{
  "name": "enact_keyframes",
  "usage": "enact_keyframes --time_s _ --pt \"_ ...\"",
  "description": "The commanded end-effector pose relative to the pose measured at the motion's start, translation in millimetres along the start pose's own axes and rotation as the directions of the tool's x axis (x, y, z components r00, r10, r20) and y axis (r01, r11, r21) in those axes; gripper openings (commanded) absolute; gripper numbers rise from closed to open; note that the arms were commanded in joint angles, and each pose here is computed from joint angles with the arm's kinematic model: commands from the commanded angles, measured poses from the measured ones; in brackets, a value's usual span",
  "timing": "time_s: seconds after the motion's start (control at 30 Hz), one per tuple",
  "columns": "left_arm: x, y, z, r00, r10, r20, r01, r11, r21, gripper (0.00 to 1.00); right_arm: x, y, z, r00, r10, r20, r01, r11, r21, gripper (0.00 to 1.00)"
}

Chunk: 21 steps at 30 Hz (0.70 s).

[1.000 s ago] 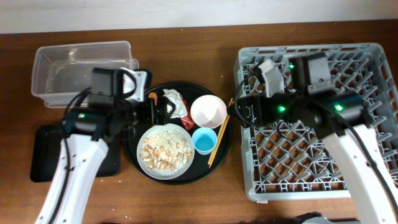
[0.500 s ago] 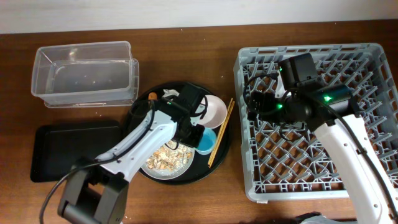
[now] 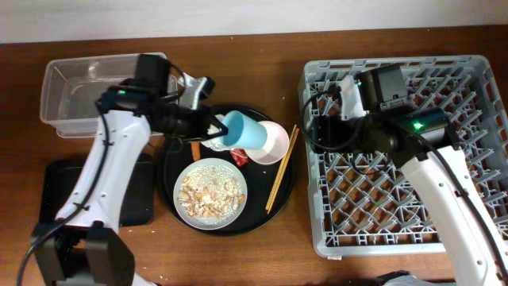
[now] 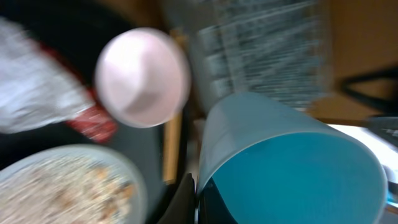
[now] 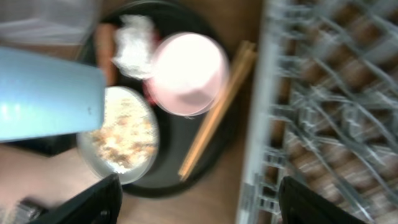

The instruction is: Sort waste into correct bins and load items into the dishwasher rack

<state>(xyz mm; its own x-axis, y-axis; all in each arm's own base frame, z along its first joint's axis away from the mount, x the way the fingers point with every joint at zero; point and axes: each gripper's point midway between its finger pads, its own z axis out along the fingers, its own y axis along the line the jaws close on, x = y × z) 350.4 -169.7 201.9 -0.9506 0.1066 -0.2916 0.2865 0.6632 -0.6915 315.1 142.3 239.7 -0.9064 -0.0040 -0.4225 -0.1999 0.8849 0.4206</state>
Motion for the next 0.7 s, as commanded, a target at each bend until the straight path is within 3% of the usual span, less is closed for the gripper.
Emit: enact_keyframes --time_s 0.0,0.03,0.1,0.23,0.33,0.5,0.57,0.67 --pt "-13 -61 -46 0.99 0.066 0.122 -0.112 0.901 0.42 0.0 -14 85 -23 0.969 -0.217 0.118 0.248 0.86 -0.447 0.8" --pt "-15 -67 -55 0.989 0.055 0.137 -0.114 0.873 0.473 0.0 -21 107 -35 0.948 -0.254 0.192 0.318 0.783 -0.535 0.8" --pt "-14 -82 -65 0.988 0.049 0.146 -0.124 0.818 0.562 0.0 -28 129 -43 0.91 -0.305 0.281 0.414 0.709 -0.57 0.82" --pt "-13 -98 -78 0.987 0.043 0.154 -0.134 0.743 0.656 0.0 -31 148 -46 0.872 -0.348 0.345 0.489 0.657 -0.574 0.84" --pt "-13 -100 -78 0.988 0.038 0.148 -0.127 0.739 0.661 0.0 -23 167 -46 0.849 -0.383 0.364 0.528 0.611 -0.59 0.8" --pt "-8 -107 -71 0.992 0.043 0.117 -0.111 0.732 0.672 0.0 -33 166 -43 0.831 -0.387 0.398 0.554 0.634 -0.539 0.79" --pt "-6 -109 -70 0.994 0.038 0.103 -0.098 0.731 0.675 0.0 -41 153 -34 0.838 -0.379 0.392 0.537 0.701 -0.47 0.79" --pt "-5 -110 -70 0.994 0.038 0.103 -0.098 0.731 0.676 0.0 -35 163 -39 0.833 -0.387 0.396 0.551 0.655 -0.517 0.79"
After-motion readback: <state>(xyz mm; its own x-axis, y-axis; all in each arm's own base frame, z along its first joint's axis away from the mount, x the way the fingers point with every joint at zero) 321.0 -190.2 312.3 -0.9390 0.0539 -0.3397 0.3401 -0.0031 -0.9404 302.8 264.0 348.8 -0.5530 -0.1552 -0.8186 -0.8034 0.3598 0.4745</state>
